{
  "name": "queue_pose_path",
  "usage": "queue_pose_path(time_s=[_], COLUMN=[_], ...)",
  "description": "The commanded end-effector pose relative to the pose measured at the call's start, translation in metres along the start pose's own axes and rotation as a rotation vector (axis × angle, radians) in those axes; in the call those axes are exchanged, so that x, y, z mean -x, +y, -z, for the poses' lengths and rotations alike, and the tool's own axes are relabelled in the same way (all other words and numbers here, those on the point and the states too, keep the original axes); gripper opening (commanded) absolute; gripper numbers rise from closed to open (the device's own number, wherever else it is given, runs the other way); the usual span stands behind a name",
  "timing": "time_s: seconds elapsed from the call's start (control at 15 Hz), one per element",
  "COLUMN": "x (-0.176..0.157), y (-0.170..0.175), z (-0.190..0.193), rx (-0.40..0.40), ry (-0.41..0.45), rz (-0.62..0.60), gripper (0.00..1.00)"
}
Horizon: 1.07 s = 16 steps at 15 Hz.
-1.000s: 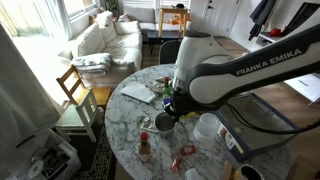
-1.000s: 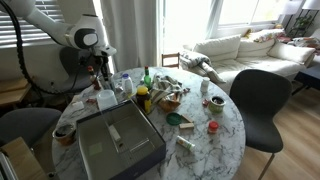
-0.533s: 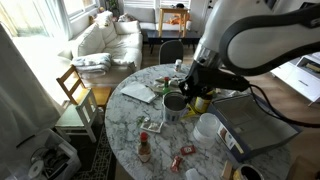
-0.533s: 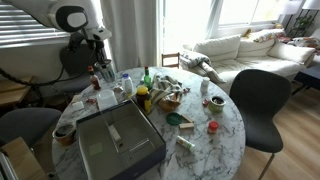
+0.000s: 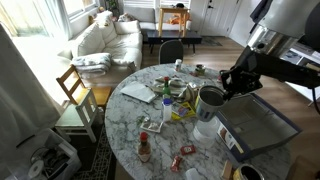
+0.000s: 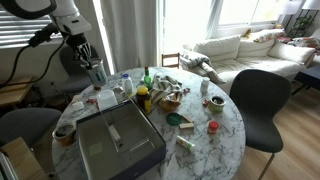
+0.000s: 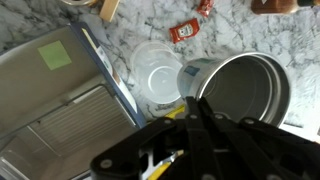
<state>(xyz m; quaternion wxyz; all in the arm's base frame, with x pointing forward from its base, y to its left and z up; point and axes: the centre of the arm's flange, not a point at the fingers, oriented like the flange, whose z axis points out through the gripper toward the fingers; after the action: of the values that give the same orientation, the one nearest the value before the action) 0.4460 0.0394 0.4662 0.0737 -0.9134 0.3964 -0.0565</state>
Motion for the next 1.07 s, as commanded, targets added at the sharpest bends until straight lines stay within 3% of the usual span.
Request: queue_pose_path(time_s=[0.0, 0.53, 1.0], x=[0.014, -0.002, -0.018], y=[0.048, 0.070, 0.071], z=[-0.003, -0.020, -0.033], rx=[-0.026, -0.077, -0.094], ry=[-0.019, -0.087, -0.128], rz=[-0.088, -0.261, -0.334], gripper=[0.01, 0.01, 0.01])
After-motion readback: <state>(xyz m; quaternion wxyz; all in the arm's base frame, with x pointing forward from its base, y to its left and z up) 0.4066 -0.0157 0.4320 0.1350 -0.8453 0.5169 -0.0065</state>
